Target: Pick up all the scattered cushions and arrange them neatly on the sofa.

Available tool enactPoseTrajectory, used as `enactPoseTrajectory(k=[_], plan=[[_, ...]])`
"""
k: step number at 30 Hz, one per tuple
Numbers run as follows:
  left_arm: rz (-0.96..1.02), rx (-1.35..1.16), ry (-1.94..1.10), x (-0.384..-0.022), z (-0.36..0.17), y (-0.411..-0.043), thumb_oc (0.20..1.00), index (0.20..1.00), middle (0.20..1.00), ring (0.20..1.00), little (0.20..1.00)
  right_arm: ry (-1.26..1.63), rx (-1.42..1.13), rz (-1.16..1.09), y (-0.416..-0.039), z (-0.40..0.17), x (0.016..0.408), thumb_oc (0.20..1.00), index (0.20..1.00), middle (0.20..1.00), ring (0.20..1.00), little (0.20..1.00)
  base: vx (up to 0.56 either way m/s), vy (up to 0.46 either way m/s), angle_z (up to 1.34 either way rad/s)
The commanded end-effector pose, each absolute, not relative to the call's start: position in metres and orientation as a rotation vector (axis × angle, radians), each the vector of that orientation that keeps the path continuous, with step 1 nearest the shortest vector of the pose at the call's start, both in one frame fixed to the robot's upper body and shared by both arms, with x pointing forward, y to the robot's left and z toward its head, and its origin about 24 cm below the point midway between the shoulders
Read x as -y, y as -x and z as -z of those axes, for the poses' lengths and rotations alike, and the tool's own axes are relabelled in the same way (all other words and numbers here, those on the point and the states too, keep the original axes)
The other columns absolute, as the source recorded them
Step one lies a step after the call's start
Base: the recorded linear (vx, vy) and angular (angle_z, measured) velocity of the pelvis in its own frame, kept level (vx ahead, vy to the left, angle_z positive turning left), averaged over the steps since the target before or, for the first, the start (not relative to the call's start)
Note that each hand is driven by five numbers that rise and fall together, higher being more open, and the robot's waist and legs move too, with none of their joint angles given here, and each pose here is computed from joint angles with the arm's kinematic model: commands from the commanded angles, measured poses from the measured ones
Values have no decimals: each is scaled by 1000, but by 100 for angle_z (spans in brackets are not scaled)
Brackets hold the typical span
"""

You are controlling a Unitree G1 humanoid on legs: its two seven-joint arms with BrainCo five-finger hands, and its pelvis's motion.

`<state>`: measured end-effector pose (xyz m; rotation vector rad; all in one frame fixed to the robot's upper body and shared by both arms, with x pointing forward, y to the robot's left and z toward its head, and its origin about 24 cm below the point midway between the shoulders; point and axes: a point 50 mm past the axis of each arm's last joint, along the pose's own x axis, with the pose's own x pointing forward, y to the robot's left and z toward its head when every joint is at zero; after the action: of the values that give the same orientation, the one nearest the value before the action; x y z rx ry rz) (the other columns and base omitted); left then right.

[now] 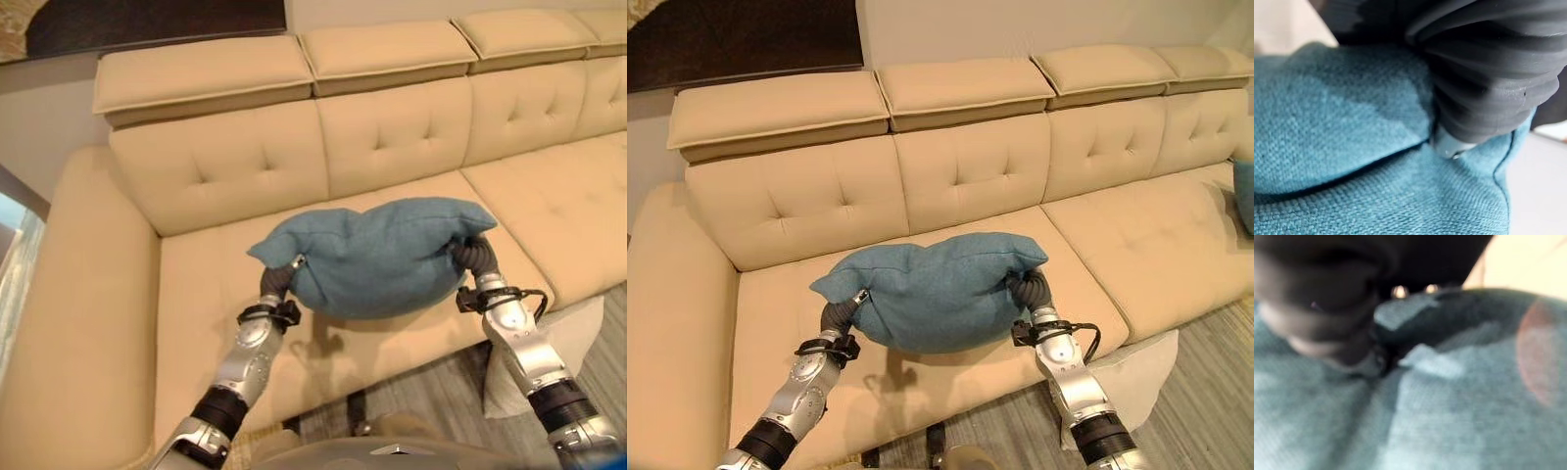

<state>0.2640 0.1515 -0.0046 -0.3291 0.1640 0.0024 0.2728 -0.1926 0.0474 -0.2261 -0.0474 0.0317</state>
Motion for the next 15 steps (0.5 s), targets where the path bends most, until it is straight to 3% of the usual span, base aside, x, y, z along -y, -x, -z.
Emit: enactPoseTrajectory(k=[1, 11, 15], plan=[[174, 156, 298, -130, -61, -284, 200, 200, 200, 200, 200, 166, 319, -119, -292, -98, 158, 200, 200, 200, 200, 200, 57, 35, -5], [137, 436, 232, -126, -138, -321, 200, 200, 200, 200, 200, 163, 509, -104, -325, -155, 137, 200, 200, 200, 200, 200, 20, 0, 8], [97, 600, 183, -125, -192, -341, 200, 200, 200, 200, 200, 189, 625, -90, -345, -199, 127, 200, 200, 200, 200, 200, -86, -48, 12]])
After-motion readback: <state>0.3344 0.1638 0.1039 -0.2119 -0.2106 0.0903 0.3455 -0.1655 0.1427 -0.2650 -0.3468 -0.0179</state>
